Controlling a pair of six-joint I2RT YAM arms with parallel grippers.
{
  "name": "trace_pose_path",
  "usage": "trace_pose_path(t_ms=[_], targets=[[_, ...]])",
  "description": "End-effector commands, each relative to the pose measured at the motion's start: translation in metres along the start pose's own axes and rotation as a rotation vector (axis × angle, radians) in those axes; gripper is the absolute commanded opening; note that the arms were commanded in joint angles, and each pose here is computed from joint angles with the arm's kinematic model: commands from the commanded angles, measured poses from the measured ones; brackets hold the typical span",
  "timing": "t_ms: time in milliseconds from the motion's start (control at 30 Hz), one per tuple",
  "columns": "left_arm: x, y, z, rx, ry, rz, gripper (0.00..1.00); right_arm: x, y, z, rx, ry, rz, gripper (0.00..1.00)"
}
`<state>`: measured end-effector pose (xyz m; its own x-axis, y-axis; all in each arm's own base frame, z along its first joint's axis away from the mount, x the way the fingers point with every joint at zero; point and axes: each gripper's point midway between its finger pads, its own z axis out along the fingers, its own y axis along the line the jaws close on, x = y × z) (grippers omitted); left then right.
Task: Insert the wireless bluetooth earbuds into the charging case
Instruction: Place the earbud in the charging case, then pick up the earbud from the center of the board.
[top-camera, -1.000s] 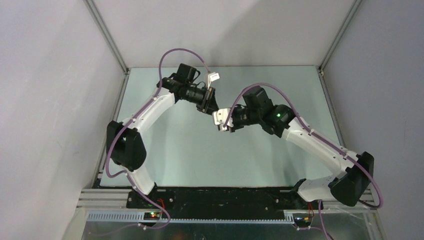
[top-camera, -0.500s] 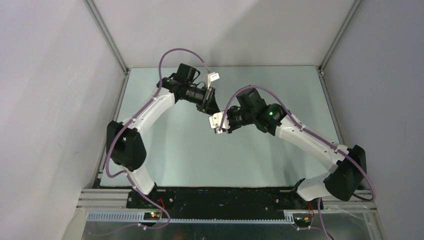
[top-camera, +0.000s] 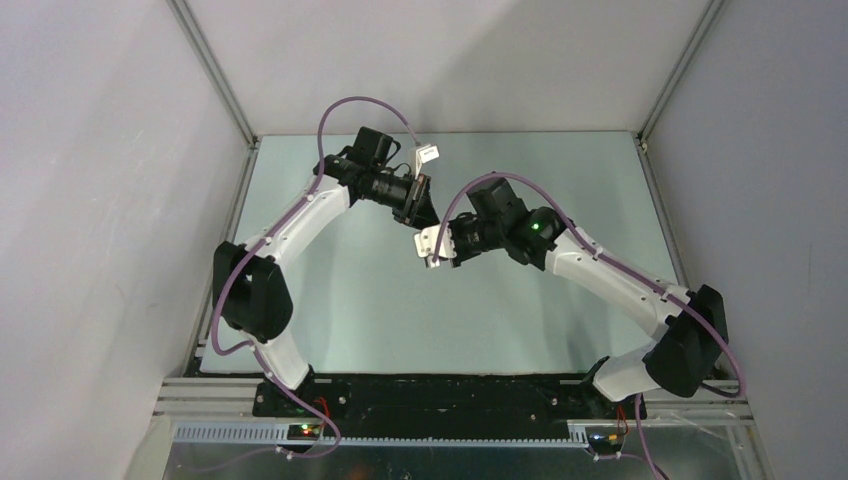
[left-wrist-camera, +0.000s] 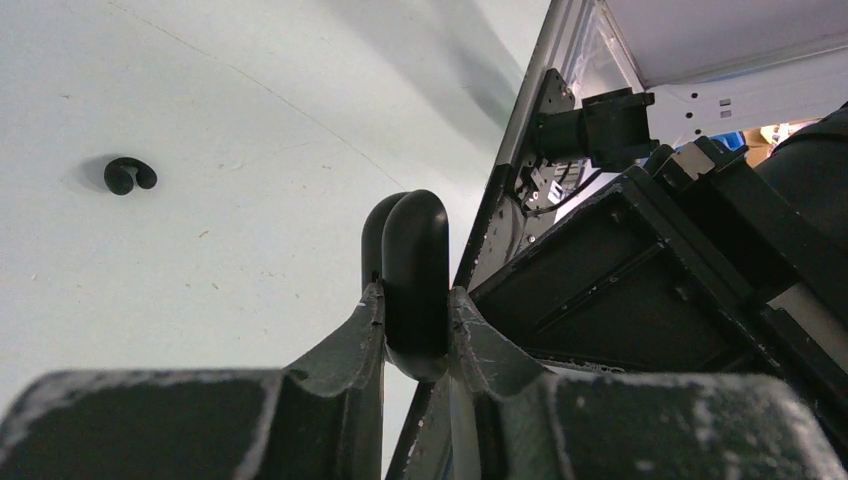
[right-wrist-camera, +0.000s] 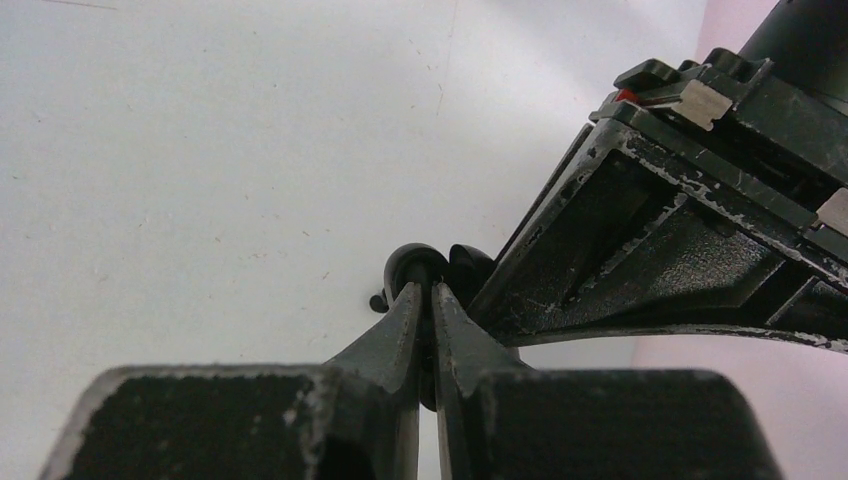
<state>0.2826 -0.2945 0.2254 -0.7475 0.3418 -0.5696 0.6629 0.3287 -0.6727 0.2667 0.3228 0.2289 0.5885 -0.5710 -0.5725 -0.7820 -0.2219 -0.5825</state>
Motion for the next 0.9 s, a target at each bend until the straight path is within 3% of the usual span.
trace_pose_path(t_ms=[0, 233, 367, 433, 533, 700, 867], targets=[[-0.005, -0.012, -0.006, 0.023, -0.019, 0.023, 0.00, -0.002, -0.009, -0.001, 0.030, 0.011, 0.002, 0.13], [-0.004, -0.012, -0.007, 0.012, -0.020, 0.023, 0.00, -0.038, -0.036, -0.026, 0.124, -0.086, 0.047, 0.27], [-0.005, -0.009, -0.010, -0.006, -0.028, 0.025, 0.00, -0.070, -0.049, -0.070, 0.140, -0.193, 0.099, 0.29], [-0.006, -0.007, -0.012, -0.020, -0.034, 0.026, 0.00, -0.073, -0.051, -0.095, 0.170, -0.226, 0.153, 0.30], [-0.005, -0.001, -0.023, -0.058, -0.058, 0.028, 0.00, -0.057, -0.034, -0.100, 0.158, -0.229, 0.271, 0.30], [0.010, 0.009, -0.049, -0.131, -0.096, -0.006, 0.00, -0.004, -0.014, -0.079, 0.156, -0.178, 0.761, 0.28], [0.028, 0.015, -0.064, -0.177, -0.109, -0.041, 0.00, 0.066, -0.003, -0.033, 0.127, -0.045, 1.260, 0.24]])
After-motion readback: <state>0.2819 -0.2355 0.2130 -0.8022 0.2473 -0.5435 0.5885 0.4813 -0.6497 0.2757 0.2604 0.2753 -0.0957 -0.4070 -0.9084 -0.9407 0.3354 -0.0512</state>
